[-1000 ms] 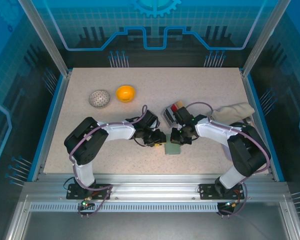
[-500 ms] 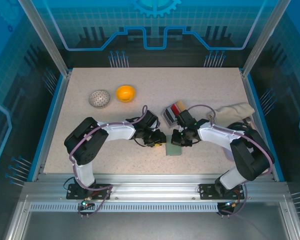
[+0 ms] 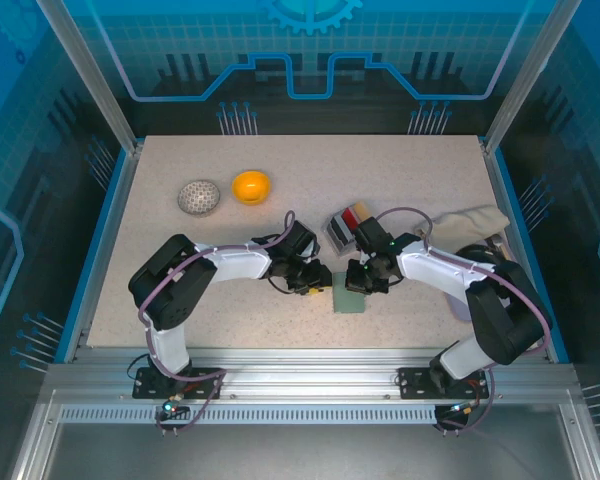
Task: Put the credit cards into the card holder
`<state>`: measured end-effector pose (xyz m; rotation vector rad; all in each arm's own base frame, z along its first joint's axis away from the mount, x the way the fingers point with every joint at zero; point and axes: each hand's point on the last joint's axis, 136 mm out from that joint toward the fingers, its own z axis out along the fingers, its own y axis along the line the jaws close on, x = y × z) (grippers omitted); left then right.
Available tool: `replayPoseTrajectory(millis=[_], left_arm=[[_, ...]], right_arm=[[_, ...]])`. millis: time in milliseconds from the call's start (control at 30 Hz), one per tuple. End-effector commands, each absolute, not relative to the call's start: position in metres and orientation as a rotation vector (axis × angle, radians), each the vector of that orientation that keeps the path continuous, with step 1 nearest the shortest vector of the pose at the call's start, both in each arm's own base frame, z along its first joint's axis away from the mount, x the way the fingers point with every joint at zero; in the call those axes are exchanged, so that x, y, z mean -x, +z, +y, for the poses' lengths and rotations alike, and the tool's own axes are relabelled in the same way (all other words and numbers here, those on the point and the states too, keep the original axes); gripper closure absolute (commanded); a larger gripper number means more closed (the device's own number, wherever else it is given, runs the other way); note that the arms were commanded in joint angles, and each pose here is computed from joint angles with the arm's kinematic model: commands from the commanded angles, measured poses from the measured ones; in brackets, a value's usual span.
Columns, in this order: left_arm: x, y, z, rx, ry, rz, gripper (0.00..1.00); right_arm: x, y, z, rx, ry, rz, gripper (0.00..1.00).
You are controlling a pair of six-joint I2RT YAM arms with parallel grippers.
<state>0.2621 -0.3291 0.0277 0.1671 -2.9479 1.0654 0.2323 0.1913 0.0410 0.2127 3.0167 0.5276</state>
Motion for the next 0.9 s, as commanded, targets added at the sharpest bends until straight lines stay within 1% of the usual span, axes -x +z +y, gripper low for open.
replayPoseTrajectory(millis=[0, 200, 500, 733, 867], left_arm=[[-0.263, 0.031, -0.334, -0.12, 1.064, -2.949, 0.68], [-0.262, 0.031, -0.335, -0.119, 1.058, -2.95, 0.67], [-0.264, 0.032, -0.337, -0.113, 1.063, -2.948, 0.68], [-0.262, 0.032, -0.336, -0.112, 1.059, -2.949, 0.68], [-0.261, 0.031, -0.335, -0.118, 1.054, -2.95, 0.68]], right_arm=[[-0.225, 0.036, 0.186, -0.218, 0.497, 3.044, 1.0], [-0.226, 0.023, 0.184, -0.235, 0.456, 3.08, 1.0], [-0.214, 0.001, 0.165, -0.31, 0.365, 3.122, 1.0], [-0.203, -0.027, 0.15, -0.448, 0.405, 3.181, 1.0], [-0.195, -0.035, 0.137, -0.461, 0.311, 3.256, 1.0]])
